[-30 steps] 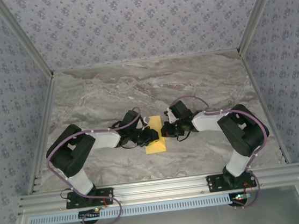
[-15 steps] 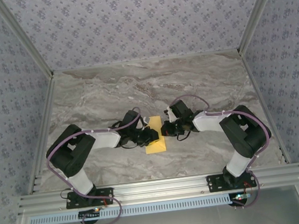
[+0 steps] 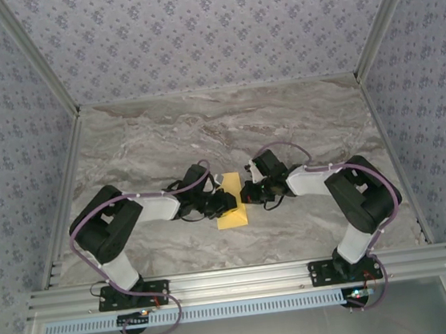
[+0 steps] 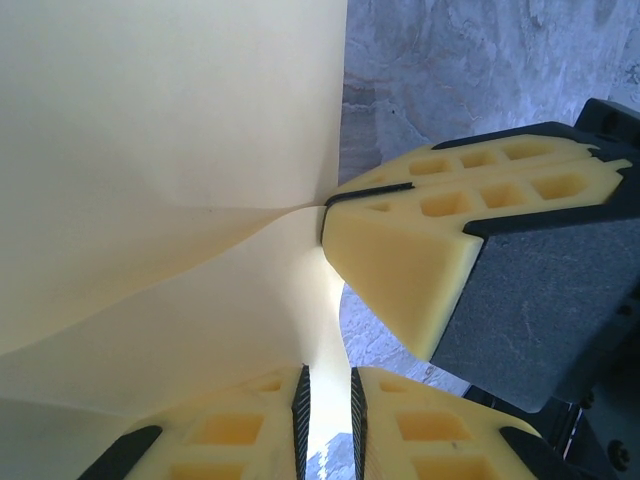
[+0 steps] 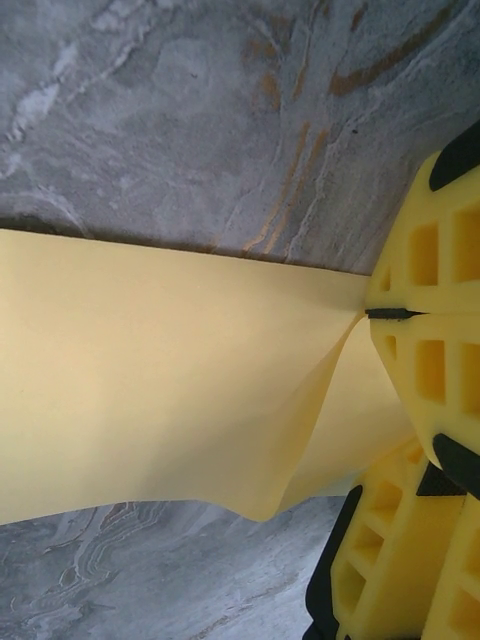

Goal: Fold a paper plane with a square sheet of paper (pick it up from the middle)

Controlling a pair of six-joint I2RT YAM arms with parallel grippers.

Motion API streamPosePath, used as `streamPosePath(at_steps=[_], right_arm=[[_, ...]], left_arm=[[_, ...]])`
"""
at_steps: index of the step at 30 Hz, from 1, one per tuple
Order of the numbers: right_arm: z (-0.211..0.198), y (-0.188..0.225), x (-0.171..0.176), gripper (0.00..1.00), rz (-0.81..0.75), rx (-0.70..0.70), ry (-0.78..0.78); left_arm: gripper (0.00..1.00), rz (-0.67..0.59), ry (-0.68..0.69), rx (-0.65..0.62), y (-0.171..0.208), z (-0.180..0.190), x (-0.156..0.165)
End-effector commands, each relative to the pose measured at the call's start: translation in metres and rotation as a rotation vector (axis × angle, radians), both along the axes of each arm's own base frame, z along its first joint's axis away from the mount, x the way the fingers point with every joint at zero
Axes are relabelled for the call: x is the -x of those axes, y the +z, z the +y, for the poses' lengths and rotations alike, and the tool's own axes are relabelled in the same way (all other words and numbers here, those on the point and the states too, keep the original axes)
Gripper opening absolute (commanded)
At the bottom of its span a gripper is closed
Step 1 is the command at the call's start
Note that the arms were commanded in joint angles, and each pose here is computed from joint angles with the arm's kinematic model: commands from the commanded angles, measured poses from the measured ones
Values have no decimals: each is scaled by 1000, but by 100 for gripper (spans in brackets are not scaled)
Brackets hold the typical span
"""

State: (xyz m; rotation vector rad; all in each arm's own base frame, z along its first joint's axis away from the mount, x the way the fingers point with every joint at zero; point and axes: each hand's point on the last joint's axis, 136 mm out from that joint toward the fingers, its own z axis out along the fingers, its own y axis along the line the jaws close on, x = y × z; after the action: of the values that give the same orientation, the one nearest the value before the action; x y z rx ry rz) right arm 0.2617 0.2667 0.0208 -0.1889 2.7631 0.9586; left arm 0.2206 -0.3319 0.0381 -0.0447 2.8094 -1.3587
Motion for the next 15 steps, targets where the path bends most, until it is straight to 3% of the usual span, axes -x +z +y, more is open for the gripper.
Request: streamPosePath(at_steps=[1,15], right_arm=[[2,-4,2,1,9,15,21],[0,-9,2,1,26,29,17]], left_arm=[[22,-2,-23,-7,-3,-3,1],[21,26,-13,-55,-17,5,5]])
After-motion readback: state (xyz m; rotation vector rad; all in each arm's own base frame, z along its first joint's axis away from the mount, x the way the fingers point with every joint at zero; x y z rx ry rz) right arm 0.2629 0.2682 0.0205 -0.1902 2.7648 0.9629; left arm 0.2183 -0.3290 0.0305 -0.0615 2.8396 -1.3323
